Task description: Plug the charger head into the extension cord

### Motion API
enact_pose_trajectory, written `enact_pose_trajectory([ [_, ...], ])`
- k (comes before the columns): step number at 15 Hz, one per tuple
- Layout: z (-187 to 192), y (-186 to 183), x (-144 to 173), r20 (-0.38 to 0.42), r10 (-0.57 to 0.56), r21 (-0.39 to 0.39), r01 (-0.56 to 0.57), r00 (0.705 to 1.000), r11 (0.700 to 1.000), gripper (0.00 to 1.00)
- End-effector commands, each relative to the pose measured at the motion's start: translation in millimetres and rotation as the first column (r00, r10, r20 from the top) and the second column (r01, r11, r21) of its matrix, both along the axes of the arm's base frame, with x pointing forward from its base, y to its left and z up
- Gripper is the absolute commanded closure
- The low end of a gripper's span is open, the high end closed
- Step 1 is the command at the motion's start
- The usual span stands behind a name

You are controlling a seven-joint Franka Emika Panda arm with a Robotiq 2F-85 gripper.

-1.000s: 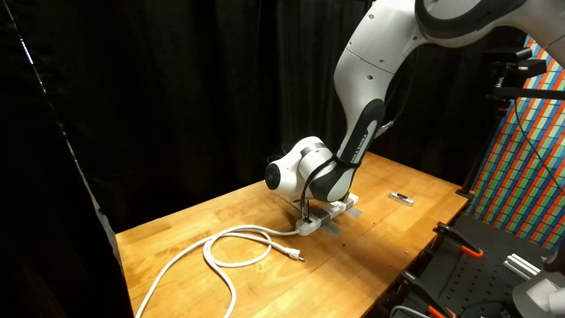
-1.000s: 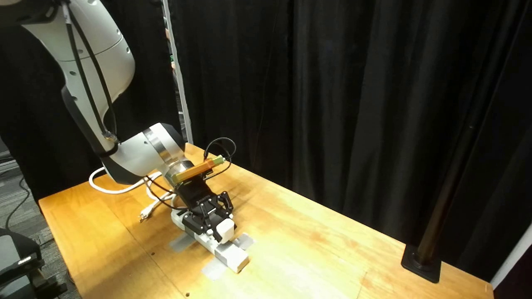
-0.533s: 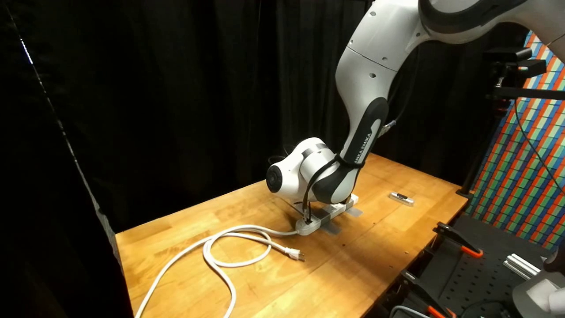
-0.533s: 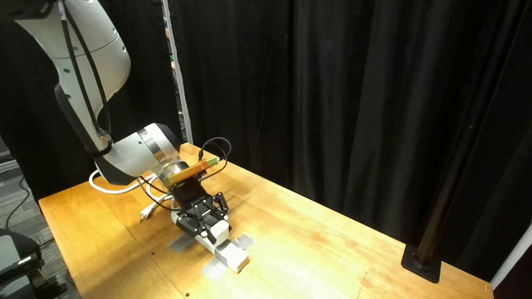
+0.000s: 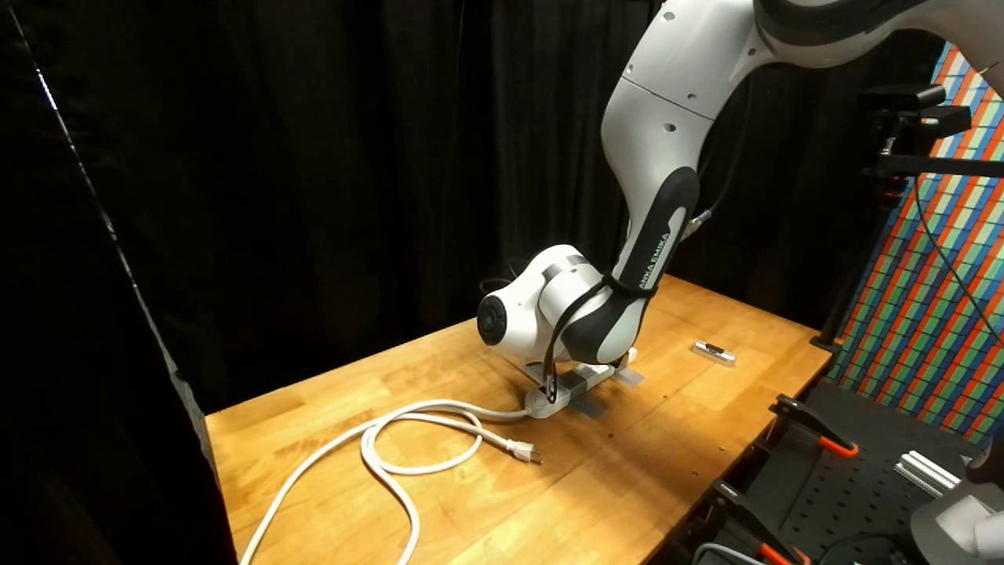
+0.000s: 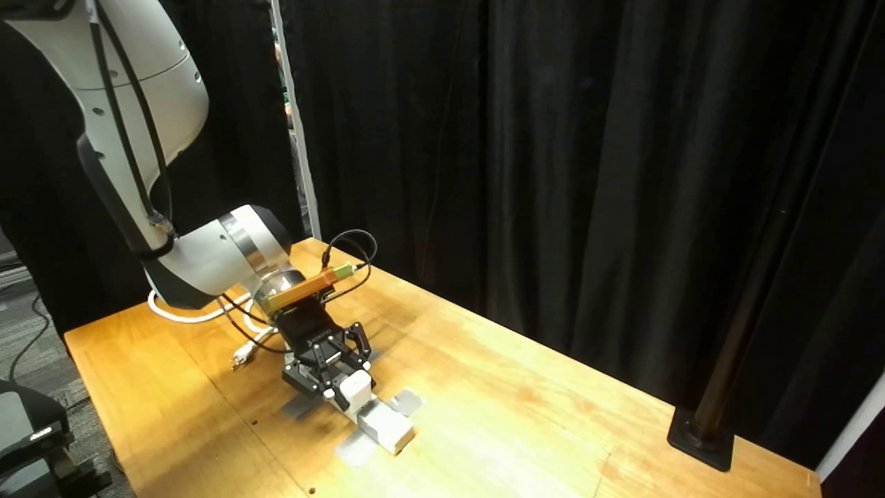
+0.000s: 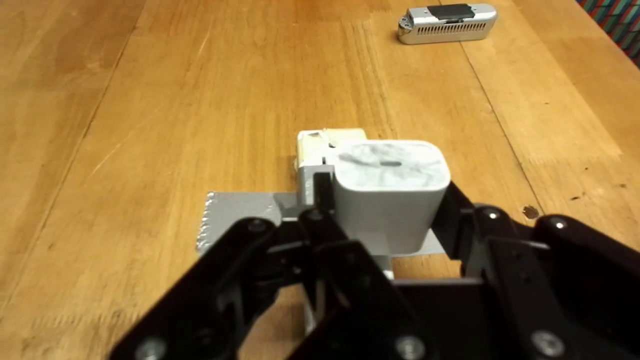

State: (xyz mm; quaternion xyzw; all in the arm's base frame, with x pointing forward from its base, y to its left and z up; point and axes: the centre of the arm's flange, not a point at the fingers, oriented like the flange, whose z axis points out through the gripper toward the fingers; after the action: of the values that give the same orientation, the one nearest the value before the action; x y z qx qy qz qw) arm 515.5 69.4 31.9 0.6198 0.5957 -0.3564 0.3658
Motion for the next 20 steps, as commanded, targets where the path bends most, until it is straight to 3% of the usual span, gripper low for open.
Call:
enact_pose_trajectory([
  [1, 14.9, -2.1, -3.7, 0.069, -0.021, 0.0, 0.021, 0.997, 1.0, 0.77],
  [12, 26.2, -9.8, 11.6, 0.099, -0.05, 0.0, 0.05, 0.994, 0.999, 0.77],
  [20, 20.7, -16.2, 21.1, 0.04, -0.009, 0.017, 0.008, 0.999, 1.0, 0.77],
])
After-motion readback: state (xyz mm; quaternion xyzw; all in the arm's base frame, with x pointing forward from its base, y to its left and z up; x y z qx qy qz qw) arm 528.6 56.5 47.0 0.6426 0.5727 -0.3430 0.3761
